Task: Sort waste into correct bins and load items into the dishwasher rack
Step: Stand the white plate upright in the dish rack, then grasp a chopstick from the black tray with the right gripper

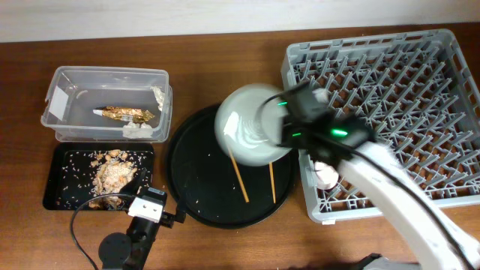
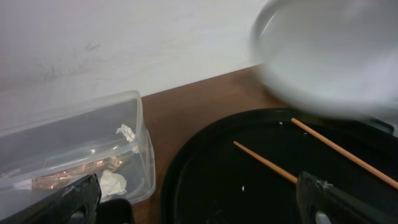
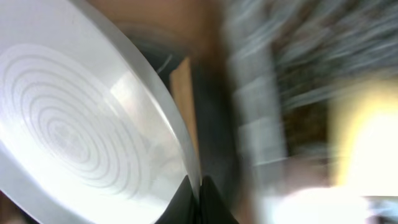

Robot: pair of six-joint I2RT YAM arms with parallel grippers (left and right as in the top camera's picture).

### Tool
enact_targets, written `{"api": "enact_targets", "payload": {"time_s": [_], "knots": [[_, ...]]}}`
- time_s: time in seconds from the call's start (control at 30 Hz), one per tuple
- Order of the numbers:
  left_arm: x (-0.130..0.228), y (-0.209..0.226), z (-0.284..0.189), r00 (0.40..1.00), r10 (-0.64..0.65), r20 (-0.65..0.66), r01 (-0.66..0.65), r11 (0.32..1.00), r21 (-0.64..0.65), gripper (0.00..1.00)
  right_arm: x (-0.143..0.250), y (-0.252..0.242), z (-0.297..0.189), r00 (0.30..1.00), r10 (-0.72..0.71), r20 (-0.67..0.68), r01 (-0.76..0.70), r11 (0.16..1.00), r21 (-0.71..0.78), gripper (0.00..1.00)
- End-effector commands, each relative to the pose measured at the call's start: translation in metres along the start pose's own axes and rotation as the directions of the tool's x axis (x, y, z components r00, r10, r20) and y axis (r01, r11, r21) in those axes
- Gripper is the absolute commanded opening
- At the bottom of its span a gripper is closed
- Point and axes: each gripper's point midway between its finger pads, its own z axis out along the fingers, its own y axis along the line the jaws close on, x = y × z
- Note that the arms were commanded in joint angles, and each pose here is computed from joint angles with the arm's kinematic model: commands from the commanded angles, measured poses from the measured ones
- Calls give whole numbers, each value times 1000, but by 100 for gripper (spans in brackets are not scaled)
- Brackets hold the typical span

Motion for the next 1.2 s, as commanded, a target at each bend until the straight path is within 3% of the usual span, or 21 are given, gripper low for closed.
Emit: {"api": "enact_targets", "payload": {"time_s": [0.0,0.2,0.47,0.57,0.67,0.73,0.8,0.87,0.97,1.07,1.17], "knots": [[2,-1,0,1000,9,0,-9,1000,5,99,-55,-122,-54,951,8,310,-155,879,451,4],[2,-1,0,1000,9,0,-9,1000,5,99,-74,-209,-61,927,53,371,-304,684,663,4],[2,-1,0,1000,9,0,-9,1000,5,99,-103,-231,6,975,-110,195,-101,562,821,4],[2,-1,0,1000,9,0,-9,1000,5,99,-101,-240,20,981,-144,133,-54,454,889,4],[2,-1,0,1000,9,0,-9,1000,5,99,-98,-241,30,984,-148,101,-26,440,898,4],[2,-1,0,1000,9,0,-9,1000,5,99,-97,-229,33,982,-164,95,-6,474,880,4],[2,-1,0,1000,9,0,-9,1000,5,99,-97,-206,33,974,-208,85,31,500,866,29],[2,-1,0,1000,9,0,-9,1000,5,99,-95,-171,28,957,-279,86,81,536,840,38],[2,-1,0,1000,9,0,-9,1000,5,99,-77,-90,25,913,-397,88,227,678,699,47],[2,-1,0,1000,9,0,-9,1000,5,99,-19,2,36,884,-467,33,429,836,342,47],[2,-1,0,1000,9,1,-9,1000,5,99,60,85,36,903,-418,-101,408,906,-112,47]]}}
